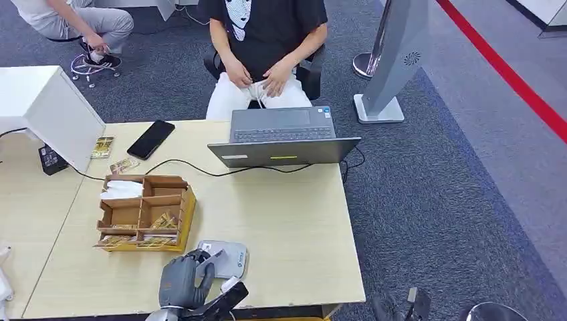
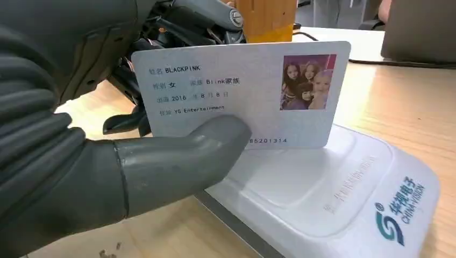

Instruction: Pass the card to the sensor for recognition and then transmit it.

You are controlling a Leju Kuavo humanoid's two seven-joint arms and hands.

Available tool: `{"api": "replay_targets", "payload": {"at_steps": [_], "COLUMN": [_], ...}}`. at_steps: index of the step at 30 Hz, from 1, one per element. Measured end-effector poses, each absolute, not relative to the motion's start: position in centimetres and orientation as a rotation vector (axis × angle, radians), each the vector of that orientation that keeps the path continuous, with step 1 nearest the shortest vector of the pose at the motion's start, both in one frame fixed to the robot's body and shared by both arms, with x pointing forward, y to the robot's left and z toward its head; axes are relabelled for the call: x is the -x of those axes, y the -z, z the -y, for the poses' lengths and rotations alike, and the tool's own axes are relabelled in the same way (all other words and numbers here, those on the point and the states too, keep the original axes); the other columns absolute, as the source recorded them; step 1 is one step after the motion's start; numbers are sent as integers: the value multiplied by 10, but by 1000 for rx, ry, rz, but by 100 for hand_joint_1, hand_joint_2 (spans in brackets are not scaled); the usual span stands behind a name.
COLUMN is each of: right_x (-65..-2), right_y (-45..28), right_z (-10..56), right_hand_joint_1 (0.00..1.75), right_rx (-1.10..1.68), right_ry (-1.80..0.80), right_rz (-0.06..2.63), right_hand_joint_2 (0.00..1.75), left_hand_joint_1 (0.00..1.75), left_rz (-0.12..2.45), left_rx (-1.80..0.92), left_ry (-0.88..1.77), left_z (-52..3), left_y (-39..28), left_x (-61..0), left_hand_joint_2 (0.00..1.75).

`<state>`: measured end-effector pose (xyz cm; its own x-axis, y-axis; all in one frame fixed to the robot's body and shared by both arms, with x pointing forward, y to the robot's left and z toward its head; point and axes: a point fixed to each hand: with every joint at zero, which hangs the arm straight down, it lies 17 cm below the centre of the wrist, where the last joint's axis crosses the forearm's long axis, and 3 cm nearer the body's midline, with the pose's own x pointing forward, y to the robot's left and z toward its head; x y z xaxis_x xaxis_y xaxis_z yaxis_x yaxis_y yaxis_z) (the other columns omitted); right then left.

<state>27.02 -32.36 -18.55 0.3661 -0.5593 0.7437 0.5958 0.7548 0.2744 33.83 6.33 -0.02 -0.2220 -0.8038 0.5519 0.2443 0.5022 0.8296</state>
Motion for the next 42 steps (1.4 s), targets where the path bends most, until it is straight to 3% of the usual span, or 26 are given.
{"api": "replay_targets", "payload": {"at_steps": [7,22,33,42], "right_x": [-270,-295,-302,-312], "right_y": [185,177,175,172], "right_z": [328,307,299,283], "right_hand_joint_1": [0,0,0,0], "right_rx": [71,32,14,-12], "right_ry": [725,636,612,566], "right_rz": [947,950,953,947], "right_hand_joint_2": [175,175,175,175], "left_hand_joint_1": [175,175,175,175], "left_rz": [1576,1901,1925,1841], "left_rx": [-501,-913,-1000,-1188], "left_ry": [1090,1000,981,987], "left_z": [-49,-61,-71,-113], "left_y": [-24,-197,-222,-245], "left_x": [-349,-408,-417,-453], "left_hand_joint_2": [175,175,175,175]}}
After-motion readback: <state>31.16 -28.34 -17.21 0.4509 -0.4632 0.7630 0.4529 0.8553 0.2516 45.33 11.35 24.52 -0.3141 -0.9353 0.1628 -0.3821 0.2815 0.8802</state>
